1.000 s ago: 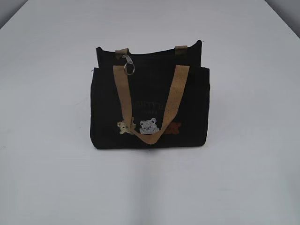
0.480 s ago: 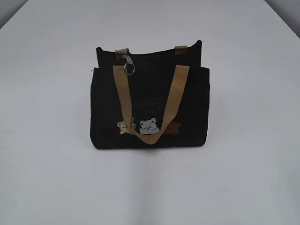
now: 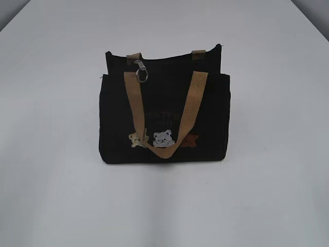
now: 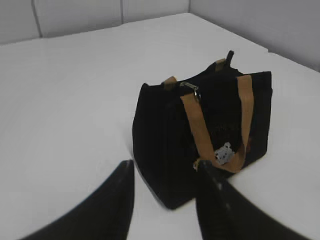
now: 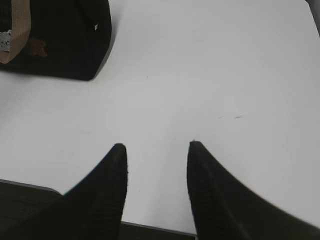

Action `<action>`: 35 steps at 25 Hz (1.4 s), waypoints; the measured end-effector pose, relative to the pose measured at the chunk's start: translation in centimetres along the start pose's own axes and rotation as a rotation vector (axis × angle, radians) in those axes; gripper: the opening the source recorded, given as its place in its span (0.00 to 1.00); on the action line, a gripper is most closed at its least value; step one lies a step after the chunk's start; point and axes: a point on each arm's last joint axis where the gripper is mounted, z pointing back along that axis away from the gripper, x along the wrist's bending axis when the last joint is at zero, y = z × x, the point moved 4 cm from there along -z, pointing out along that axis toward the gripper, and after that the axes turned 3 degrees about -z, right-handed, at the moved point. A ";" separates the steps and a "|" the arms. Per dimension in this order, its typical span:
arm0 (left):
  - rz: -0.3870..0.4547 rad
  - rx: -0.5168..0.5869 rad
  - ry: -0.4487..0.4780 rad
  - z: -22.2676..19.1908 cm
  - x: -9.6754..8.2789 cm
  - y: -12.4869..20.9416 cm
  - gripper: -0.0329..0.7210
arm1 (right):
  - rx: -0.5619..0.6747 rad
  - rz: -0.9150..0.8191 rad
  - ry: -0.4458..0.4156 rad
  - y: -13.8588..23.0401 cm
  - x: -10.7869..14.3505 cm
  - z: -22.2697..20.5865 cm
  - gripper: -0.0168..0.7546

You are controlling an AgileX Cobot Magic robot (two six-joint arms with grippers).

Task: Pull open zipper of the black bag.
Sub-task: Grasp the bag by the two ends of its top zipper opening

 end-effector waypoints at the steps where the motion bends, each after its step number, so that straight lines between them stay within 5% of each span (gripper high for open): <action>1: -0.015 0.005 0.023 -1.8 0.6 -0.3 0.47 | 0.000 0.000 0.000 0.0 0.0 0.0 0.44; 7: -0.134 0.152 0.212 -13.7 3.2 3.3 0.58 | 0.000 0.000 0.000 0.0 0.0 0.0 0.44; 12: -0.063 0.213 0.339 -21.2 4.0 6.7 0.60 | 0.000 0.000 0.000 0.0 0.0 0.0 0.44; 18: -0.088 0.206 0.473 -27.2 1.9 6.8 0.62 | -0.002 0.012 -0.039 -0.1 0.5 0.0 0.44; 21: -0.108 0.213 0.521 -29.3 0.2 6.9 0.51 | 0.038 0.053 -0.159 -1.4 1.8 -1.1 0.44; 24: -0.120 0.243 0.511 -30.4 -0.3 7.6 0.15 | -0.012 0.024 -0.345 -5.6 3.6 -4.3 0.44; 29: -0.127 0.246 0.502 -30.5 -0.2 7.5 0.13 | 0.015 -0.120 -0.621 -12.3 5.6 -14.1 0.44; 35: -0.126 0.245 0.503 -30.5 -0.2 7.5 0.13 | 0.169 -0.286 -0.769 -16.3 10.8 -26.2 0.44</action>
